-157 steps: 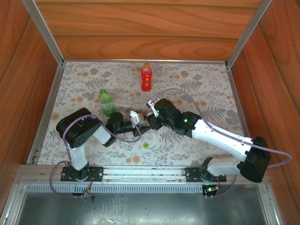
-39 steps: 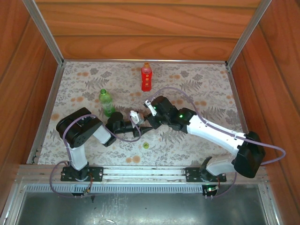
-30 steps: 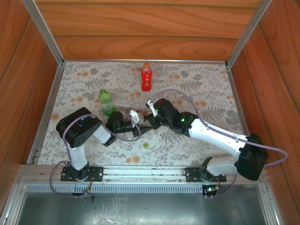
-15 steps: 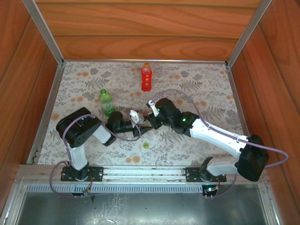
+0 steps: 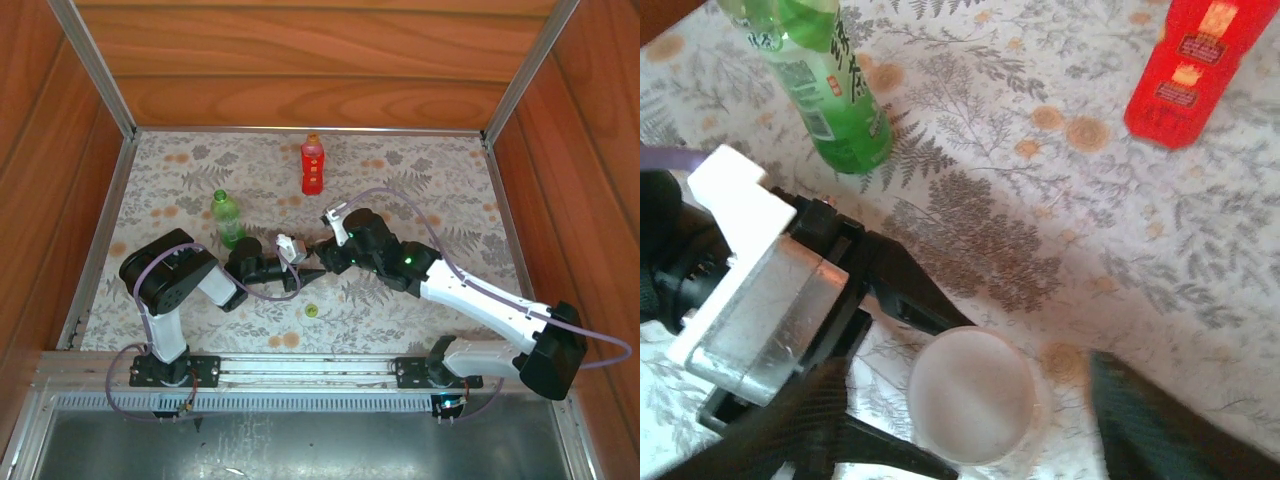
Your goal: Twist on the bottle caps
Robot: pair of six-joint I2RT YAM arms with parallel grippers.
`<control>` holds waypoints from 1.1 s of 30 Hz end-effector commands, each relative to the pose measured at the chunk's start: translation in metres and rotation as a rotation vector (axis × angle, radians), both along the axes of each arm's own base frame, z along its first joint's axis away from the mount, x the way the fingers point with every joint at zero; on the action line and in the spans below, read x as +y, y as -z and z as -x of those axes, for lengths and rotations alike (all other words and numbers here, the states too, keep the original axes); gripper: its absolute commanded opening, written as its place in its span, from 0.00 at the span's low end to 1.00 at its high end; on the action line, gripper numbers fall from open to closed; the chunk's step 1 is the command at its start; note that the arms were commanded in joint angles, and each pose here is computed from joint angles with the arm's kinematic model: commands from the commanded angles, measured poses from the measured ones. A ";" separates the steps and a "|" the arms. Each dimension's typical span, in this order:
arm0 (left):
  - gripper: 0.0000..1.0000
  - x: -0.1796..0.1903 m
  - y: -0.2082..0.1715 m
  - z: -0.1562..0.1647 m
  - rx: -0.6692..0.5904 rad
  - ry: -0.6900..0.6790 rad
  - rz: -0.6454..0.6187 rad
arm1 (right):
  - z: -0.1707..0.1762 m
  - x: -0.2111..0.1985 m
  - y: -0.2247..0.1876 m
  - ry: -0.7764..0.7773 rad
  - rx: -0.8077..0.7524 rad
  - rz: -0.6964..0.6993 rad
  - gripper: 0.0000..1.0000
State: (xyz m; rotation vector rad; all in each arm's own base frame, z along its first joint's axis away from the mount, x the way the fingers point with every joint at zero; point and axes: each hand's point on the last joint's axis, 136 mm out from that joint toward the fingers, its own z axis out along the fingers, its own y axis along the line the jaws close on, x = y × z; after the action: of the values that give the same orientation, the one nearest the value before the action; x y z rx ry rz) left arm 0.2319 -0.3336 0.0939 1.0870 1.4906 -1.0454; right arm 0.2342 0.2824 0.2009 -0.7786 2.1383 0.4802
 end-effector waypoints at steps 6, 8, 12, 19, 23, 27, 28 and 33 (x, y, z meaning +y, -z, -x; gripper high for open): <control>0.56 -0.001 -0.003 -0.002 -0.006 0.008 0.012 | -0.006 -0.026 0.023 0.122 0.080 0.050 0.36; 0.56 -0.001 -0.003 -0.001 -0.006 0.008 0.011 | -0.005 -0.025 0.027 0.116 0.093 0.050 0.33; 0.56 -0.001 -0.003 -0.002 -0.009 0.007 0.013 | -0.003 -0.023 0.032 0.103 0.115 0.051 0.33; 0.56 -0.001 -0.003 -0.002 -0.009 0.009 0.012 | -0.001 -0.021 0.036 0.087 0.131 0.057 0.33; 0.56 -0.001 -0.003 -0.002 -0.009 0.009 0.013 | -0.001 -0.022 0.044 0.096 0.167 0.077 0.33; 0.56 -0.002 -0.003 -0.001 -0.012 0.013 0.011 | 0.000 -0.019 0.050 0.096 0.229 0.086 0.32; 0.56 -0.001 -0.003 -0.002 -0.016 0.013 0.012 | 0.001 -0.018 0.051 0.092 0.242 0.086 0.32; 0.56 -0.001 -0.003 -0.001 -0.023 0.012 0.008 | 0.006 -0.018 0.057 0.086 0.311 0.098 0.31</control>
State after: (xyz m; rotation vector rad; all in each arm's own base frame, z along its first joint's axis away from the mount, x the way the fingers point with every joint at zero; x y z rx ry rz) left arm 0.2318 -0.3336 0.0938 1.0908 1.4877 -1.0427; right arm 0.2483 0.2799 0.1770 -0.6632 2.3129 0.5187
